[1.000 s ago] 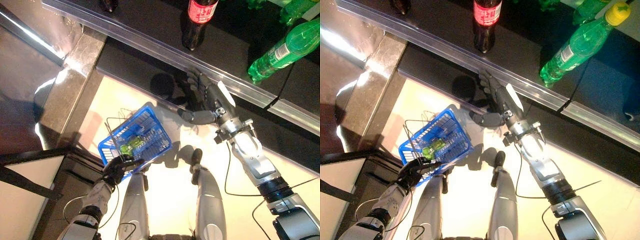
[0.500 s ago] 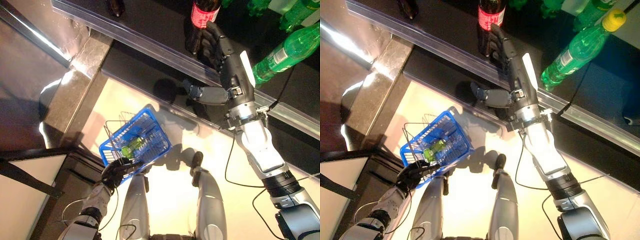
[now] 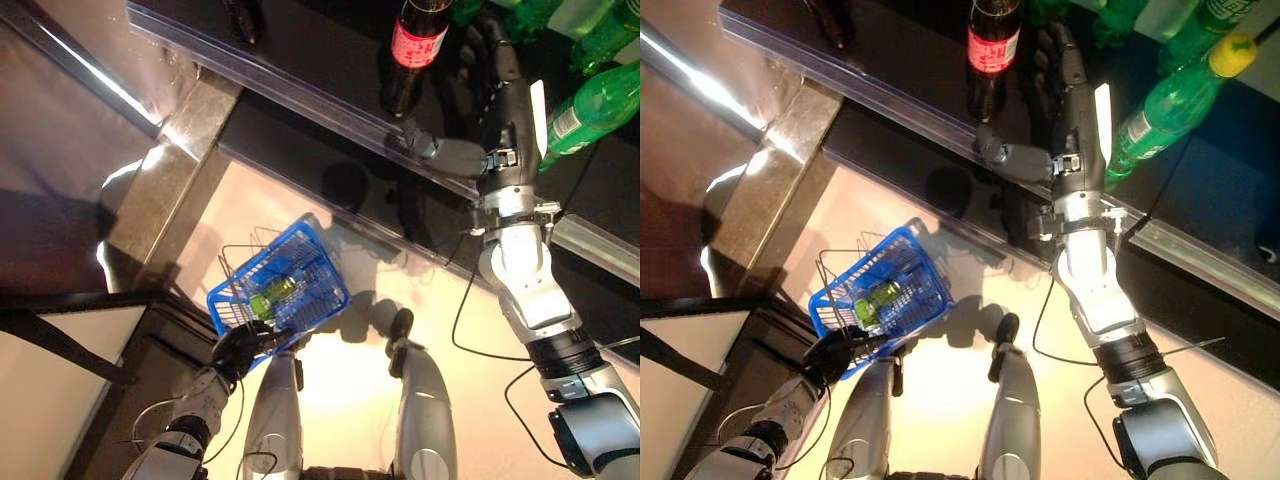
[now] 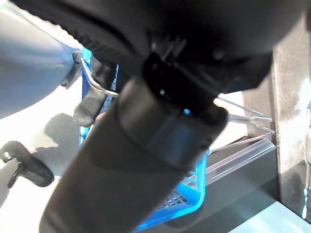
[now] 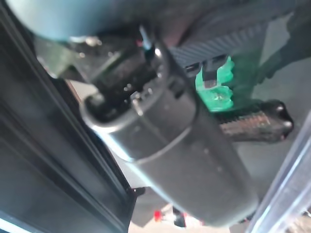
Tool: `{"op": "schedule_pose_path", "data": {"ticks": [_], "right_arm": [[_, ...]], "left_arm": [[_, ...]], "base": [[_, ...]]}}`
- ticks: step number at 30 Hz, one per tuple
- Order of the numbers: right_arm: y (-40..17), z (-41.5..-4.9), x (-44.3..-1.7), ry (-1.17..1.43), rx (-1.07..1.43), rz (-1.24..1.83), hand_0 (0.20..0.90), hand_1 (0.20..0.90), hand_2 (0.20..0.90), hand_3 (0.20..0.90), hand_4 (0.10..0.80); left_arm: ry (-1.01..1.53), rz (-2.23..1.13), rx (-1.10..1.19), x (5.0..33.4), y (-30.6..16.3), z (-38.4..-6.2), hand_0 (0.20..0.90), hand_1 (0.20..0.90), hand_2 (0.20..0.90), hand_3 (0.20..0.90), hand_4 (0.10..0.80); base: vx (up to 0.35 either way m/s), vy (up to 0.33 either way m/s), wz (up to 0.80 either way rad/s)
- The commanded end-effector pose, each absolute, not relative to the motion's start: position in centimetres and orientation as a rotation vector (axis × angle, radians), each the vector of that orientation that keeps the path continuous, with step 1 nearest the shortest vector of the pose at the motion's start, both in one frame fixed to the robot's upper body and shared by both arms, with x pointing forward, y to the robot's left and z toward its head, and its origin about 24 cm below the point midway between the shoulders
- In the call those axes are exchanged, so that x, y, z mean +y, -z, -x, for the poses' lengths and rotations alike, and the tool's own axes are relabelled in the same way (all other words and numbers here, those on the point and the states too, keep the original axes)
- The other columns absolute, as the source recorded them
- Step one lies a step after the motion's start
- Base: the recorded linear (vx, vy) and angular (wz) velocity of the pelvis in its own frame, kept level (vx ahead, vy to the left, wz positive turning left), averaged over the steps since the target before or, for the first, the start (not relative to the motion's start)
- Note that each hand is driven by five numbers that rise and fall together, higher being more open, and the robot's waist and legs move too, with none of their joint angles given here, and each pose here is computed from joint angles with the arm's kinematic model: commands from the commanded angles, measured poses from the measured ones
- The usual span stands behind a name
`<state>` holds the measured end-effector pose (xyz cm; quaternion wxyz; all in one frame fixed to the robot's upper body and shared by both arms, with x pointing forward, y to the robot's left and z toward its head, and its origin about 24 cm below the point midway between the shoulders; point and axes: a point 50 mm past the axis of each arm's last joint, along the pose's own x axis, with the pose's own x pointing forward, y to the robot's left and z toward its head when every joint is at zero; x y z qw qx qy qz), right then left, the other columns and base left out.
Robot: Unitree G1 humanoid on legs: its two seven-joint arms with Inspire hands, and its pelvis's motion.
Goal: Pick up the drink and place into the basket.
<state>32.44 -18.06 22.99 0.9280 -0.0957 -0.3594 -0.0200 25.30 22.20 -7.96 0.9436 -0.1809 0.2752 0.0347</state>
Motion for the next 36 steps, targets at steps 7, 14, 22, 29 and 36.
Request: {"op": "schedule_pose_path", "data": {"ticks": [7,14,22,29,36], "right_arm": [[-30.7,-31.4,-18.8,0.121,-1.011,0.079,0.900,0.900,0.900,0.900,0.800],[-32.1,-33.0,-19.1,0.144,-0.954,0.097,0.900,0.900,0.900,0.900,0.800],[-33.5,-34.1,-18.3,0.119,-0.925,0.130,0.900,0.900,0.900,0.900,0.800],[-33.9,-34.1,-17.2,0.070,-0.925,0.146,0.900,0.900,0.900,0.900,0.800],[-34.2,-34.4,-16.7,0.054,-0.895,0.178,0.900,0.900,0.900,0.900,0.800]], "left_arm": [[-0.057,0.327,0.623,23.2,9.5,-22.1,0.300,0.300,0.300,0.200,0.100],[-0.032,0.296,0.631,23.0,9.2,-22.5,0.300,0.300,0.300,0.200,0.100],[-0.007,0.272,0.638,23.1,9.1,-22.5,0.300,0.300,0.300,0.200,0.100],[0.003,0.273,0.640,22.9,9.1,-22.6,0.300,0.300,0.300,0.200,0.100],[0.014,0.259,0.648,23.1,9.1,-22.5,0.300,0.300,0.300,0.200,0.100]], "base": [[0.000,0.000,0.00],[0.003,-0.004,0.01],[0.011,-0.013,0.06],[0.000,0.000,0.00],[0.000,0.000,0.00]]}}
